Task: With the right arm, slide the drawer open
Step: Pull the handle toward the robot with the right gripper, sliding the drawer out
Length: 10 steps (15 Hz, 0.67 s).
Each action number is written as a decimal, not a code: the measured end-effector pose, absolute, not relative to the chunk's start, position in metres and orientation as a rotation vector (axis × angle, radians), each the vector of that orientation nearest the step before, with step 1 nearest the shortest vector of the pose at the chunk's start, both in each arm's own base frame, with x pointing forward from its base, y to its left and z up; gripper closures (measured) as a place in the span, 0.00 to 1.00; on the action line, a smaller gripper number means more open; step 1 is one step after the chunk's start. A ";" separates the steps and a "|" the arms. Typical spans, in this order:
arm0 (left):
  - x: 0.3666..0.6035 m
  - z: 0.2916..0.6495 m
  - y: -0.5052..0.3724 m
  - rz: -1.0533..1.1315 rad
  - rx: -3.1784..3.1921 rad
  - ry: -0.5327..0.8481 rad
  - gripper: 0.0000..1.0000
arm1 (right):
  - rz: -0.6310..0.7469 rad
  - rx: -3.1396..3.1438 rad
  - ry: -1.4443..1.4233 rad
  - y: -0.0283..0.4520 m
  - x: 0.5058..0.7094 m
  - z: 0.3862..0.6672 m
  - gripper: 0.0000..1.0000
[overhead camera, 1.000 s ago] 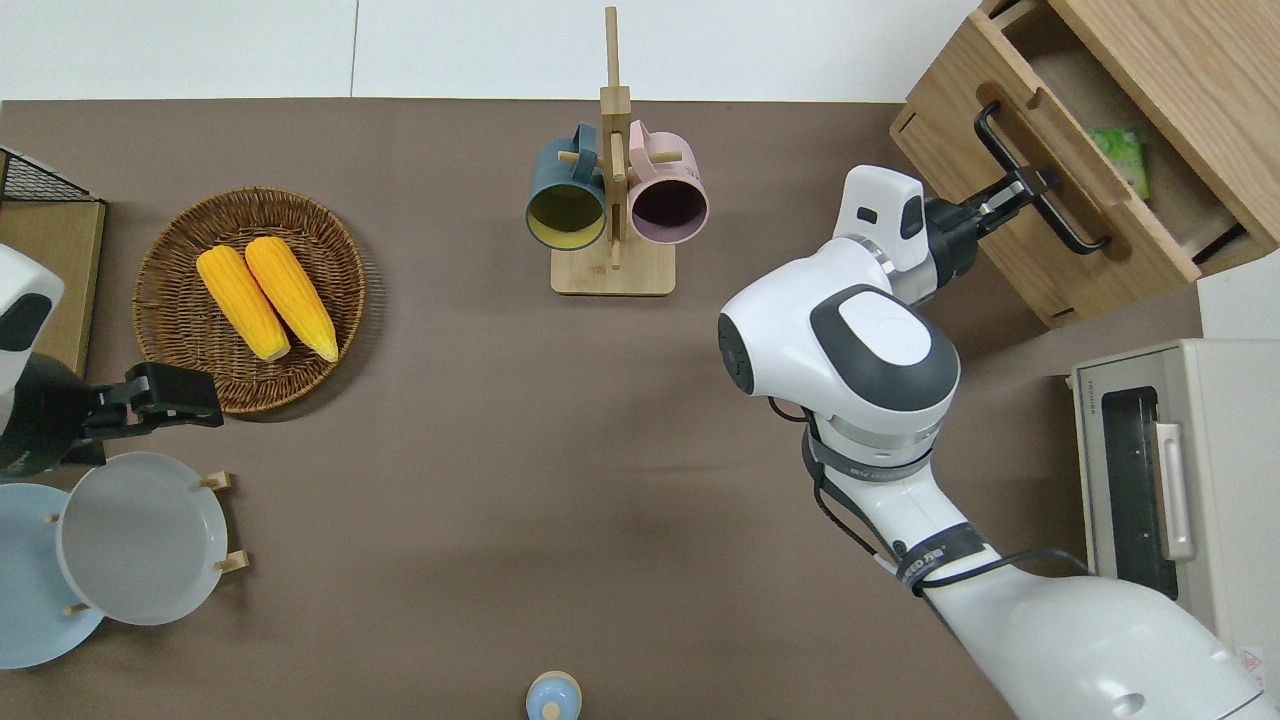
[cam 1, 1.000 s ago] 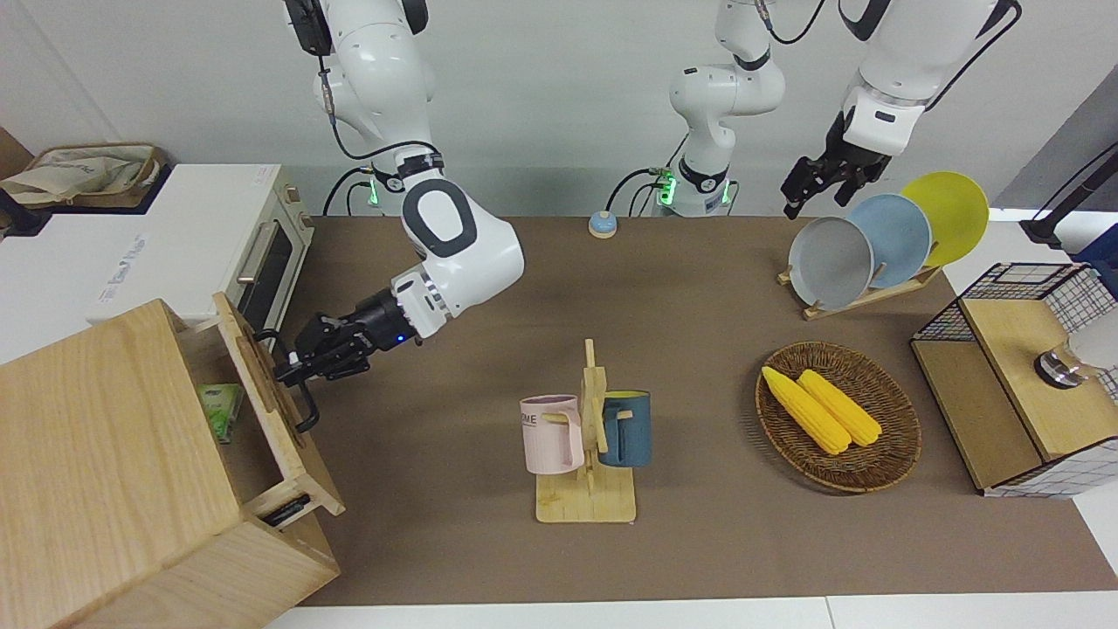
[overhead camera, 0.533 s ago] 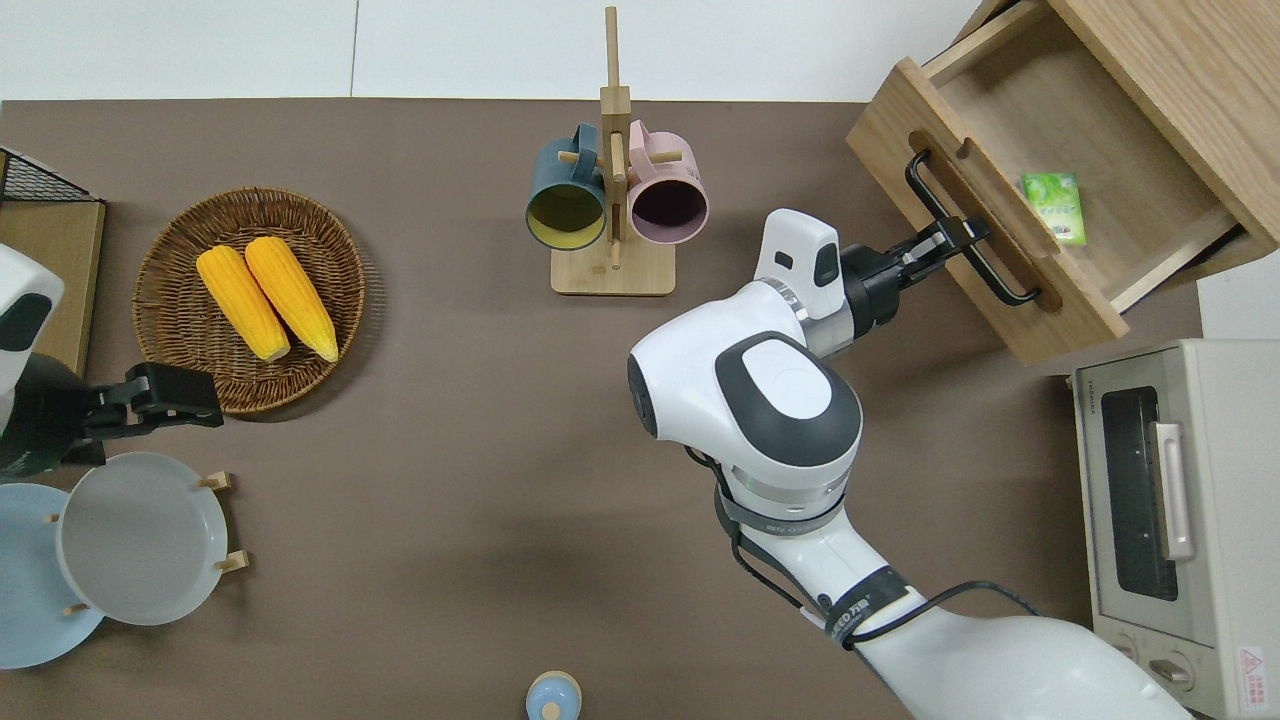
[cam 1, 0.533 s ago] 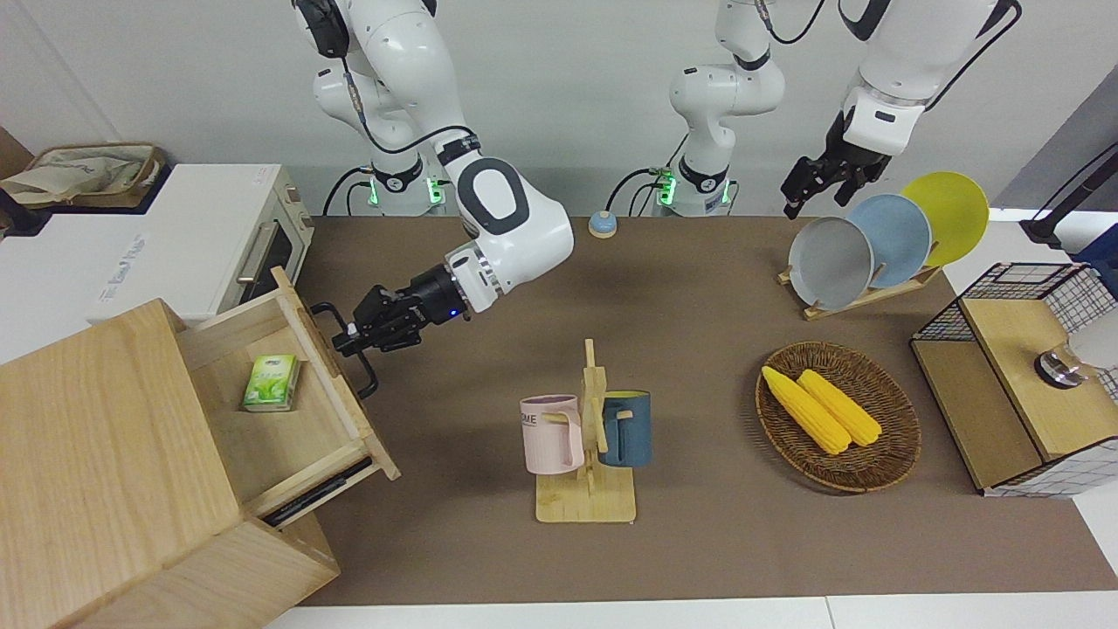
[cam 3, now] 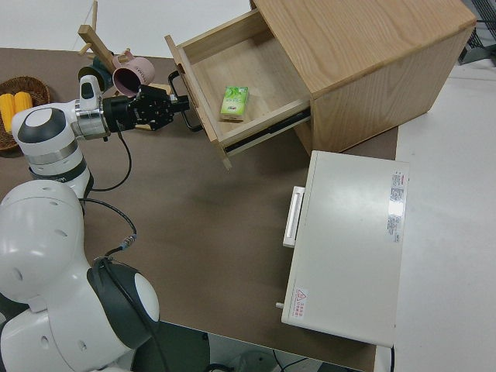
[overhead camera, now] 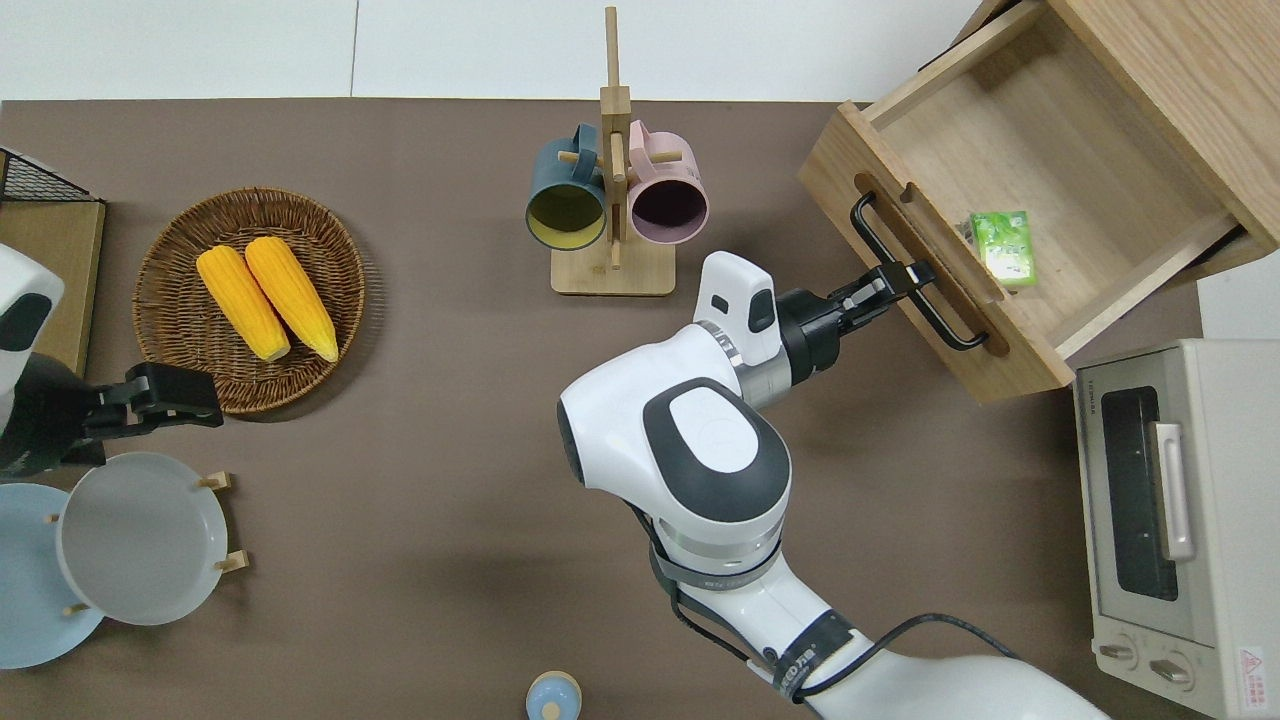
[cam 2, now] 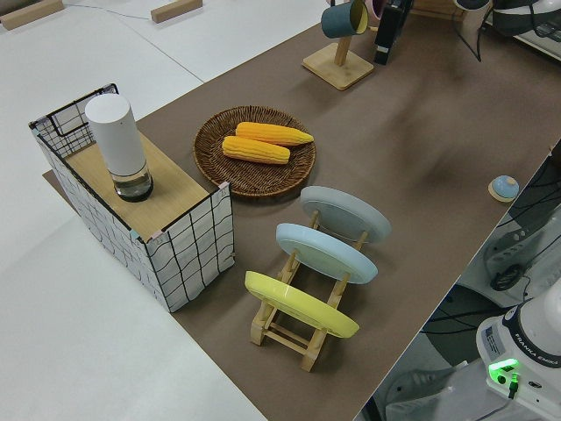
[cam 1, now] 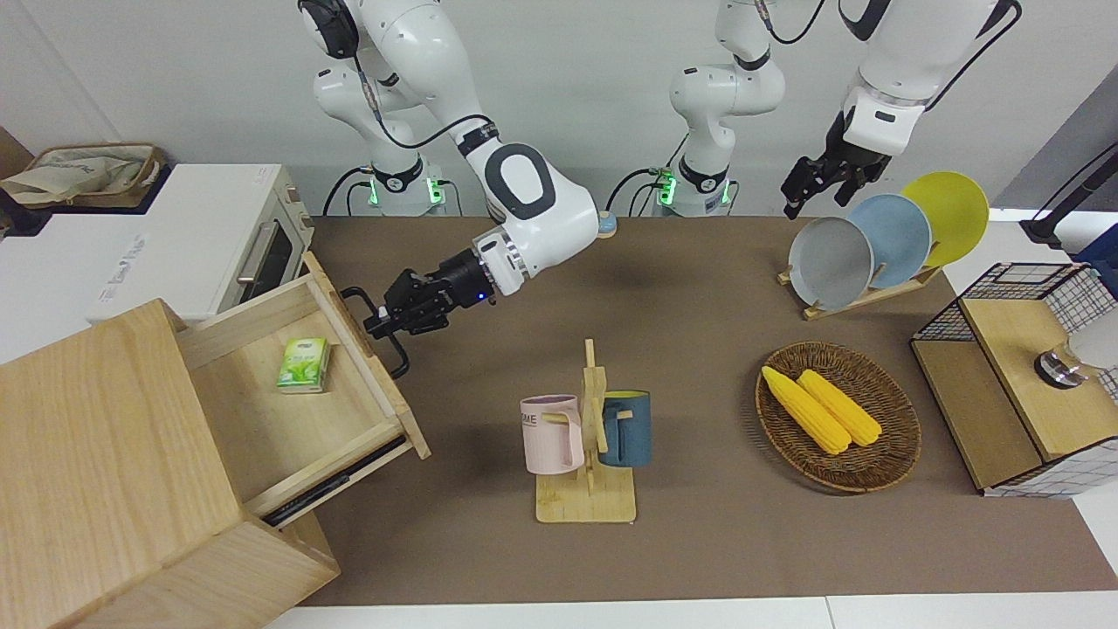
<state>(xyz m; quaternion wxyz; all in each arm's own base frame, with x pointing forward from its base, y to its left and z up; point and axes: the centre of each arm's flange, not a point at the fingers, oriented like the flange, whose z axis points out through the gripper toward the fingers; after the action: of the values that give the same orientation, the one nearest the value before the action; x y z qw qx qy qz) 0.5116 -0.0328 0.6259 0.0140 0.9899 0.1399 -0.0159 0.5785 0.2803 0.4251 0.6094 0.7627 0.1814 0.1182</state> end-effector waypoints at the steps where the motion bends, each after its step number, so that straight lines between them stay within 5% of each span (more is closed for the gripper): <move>1: 0.512 0.626 -0.033 -0.050 3.083 0.436 0.00 | 0.271 1.763 0.420 0.284 0.575 0.426 0.82; 10: 0.512 0.626 -0.033 -0.050 3.083 0.436 0.00 | 0.259 1.781 0.420 0.306 0.558 0.429 0.82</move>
<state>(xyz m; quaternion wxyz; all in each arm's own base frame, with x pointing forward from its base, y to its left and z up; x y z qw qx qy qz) 0.5116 -0.0328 0.6259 0.0140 0.9899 0.1399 -0.0159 0.5582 0.3058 0.4295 0.6026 0.7690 0.1815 0.1119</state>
